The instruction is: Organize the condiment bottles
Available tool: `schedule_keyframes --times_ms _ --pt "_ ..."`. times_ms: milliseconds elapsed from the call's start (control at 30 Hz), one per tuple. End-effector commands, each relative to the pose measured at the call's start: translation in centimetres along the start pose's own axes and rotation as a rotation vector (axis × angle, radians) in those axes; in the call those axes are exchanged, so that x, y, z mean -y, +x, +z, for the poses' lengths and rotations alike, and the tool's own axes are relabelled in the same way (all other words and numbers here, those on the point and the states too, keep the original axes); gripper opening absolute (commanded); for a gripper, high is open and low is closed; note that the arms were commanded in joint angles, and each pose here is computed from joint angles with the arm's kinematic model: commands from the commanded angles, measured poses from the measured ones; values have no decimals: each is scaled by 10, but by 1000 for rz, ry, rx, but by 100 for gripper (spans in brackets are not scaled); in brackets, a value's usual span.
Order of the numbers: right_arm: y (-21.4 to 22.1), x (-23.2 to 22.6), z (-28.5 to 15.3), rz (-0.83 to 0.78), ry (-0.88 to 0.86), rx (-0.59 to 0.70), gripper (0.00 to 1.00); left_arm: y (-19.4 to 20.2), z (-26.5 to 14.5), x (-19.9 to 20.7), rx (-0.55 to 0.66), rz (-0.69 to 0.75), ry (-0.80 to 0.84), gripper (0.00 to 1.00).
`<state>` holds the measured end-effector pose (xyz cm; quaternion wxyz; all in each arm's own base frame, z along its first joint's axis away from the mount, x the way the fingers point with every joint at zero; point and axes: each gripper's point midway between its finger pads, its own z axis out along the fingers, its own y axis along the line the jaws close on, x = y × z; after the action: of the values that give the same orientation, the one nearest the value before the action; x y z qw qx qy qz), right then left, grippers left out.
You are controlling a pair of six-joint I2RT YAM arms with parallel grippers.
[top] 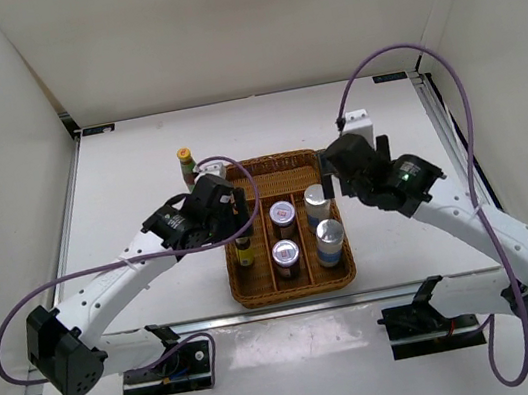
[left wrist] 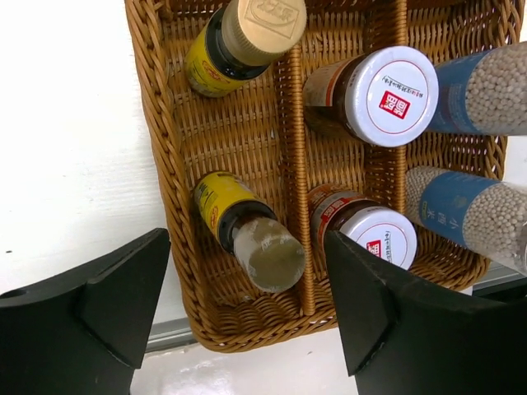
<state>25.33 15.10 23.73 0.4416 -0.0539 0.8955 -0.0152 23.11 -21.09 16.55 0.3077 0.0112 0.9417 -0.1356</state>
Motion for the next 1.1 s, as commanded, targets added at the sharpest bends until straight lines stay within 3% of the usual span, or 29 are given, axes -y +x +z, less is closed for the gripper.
schedule_keyframes --times_ms 0,233,300,533,667,767,1067 --pt "-31 22 -5 -4 10 43 100 -26 -20 17 78 2 72 87" --pt "-64 59 37 88 5 -15 100 -76 -71 5 293 59 44 100" --pt "-72 54 50 107 -57 -45 100 -86 -77 -10 333 124 -18 100" --pt "-92 51 117 146 -87 -121 96 -113 -81 -94 456 108 -281 100" --pt "-91 46 143 168 -115 -161 83 -92 -60 -132 416 88 -393 100" --pt "-79 43 160 162 -108 -206 81 -82 -51 -142 399 71 -391 100" --pt "-69 49 182 132 -57 -235 59 -83 -34 -139 376 69 -356 100"
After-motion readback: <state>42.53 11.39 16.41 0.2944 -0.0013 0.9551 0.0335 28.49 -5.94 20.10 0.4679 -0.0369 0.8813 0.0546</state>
